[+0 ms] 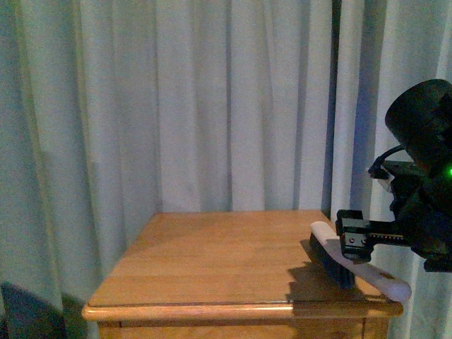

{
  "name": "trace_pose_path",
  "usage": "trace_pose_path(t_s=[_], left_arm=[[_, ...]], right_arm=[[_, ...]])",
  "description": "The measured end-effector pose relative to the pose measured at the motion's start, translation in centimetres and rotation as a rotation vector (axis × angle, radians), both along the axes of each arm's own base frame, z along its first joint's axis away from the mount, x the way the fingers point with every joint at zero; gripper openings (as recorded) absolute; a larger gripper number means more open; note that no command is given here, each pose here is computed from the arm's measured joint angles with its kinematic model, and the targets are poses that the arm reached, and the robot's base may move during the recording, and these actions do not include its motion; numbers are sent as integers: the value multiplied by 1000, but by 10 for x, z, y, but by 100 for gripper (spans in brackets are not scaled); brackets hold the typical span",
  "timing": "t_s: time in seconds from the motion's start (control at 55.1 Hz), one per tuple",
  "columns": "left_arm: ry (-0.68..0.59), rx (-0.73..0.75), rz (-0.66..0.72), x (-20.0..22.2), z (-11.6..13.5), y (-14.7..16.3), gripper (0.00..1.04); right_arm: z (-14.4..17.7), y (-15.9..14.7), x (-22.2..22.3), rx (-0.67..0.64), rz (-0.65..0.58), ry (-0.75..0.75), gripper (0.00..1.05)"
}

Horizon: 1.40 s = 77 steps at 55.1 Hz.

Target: Clean up trash

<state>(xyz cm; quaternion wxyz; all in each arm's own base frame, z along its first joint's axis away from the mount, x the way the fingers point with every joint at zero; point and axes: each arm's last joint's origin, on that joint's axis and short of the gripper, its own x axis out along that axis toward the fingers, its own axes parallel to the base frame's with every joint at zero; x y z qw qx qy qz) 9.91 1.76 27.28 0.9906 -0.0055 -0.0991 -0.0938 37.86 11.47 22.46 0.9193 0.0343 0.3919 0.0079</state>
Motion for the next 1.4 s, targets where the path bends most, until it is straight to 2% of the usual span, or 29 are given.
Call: trace_pose_path(t_s=[0.526,0.707,0.762,0.961,1.161,1.288,1.397], left_arm=[[0,0,0,0,0,0,27],[0,0,0,0,0,0,27],[0,0,0,0,0,0,27],[0,0,0,0,0,0,27],[0,0,0,0,0,0,27],[0,0,0,0,0,0,27],[0,0,0,0,0,0,27]], right_arm=[[-33,15,17,50,-44,63,97],[-34,15,18,55,-51,65,75],[-34,16,19,59,-54,63,61],[-31,18,20,67,-47,29,23],[-27,18,19,62,-20,-23,21],[-10,12,4,-39,6,-179,21],[28,2,-26,-97,35,-407,21]])
